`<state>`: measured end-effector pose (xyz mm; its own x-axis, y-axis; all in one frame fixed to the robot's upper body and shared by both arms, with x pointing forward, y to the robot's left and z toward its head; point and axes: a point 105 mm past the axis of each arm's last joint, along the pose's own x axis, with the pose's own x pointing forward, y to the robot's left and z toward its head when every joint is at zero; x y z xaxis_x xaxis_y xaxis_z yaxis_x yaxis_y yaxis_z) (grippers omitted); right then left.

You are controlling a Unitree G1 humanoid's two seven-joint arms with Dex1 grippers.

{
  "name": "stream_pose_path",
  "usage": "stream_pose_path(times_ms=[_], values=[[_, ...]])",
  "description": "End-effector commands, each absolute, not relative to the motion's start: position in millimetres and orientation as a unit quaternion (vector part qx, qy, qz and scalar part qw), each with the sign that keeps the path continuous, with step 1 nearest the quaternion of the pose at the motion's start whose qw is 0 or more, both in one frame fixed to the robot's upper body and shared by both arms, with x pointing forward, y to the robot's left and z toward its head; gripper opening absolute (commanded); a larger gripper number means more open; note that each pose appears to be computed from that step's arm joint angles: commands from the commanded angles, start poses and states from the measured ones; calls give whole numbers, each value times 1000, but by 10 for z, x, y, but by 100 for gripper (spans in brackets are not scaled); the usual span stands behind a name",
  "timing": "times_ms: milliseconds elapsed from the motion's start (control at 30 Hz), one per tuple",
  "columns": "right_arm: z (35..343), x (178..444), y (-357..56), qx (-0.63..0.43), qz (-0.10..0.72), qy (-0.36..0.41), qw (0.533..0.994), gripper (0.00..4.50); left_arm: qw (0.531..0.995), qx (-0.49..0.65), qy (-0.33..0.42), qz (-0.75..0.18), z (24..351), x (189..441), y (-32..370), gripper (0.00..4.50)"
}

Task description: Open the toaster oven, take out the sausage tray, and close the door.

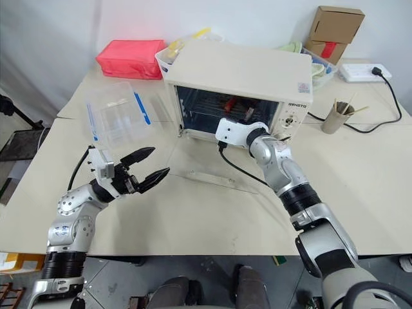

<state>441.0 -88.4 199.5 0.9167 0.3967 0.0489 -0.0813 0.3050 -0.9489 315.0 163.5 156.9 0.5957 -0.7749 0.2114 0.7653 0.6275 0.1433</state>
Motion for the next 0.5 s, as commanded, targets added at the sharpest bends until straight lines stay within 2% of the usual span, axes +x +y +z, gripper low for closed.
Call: stream_pose_path(times_ms=[33, 200, 367, 500], values=[[2121, 4421, -800, -568, 144, -165, 793, 364, 889, 34, -161, -428, 1706, 3110, 1610, 450], [2156, 4431, -752, -574, 138, -182, 786, 189, 881, 28, -168, -441, 1714, 3174, 1494, 450], [2150, 4453, -749, -580, 132, -182, 783, 16, 869, 40, -175, -462, 1776, 3395, 1363, 450], [2209, 4452, -764, -571, 127, -187, 789, 5, 856, 49, -183, -482, 1885, 3609, 1235, 450]])
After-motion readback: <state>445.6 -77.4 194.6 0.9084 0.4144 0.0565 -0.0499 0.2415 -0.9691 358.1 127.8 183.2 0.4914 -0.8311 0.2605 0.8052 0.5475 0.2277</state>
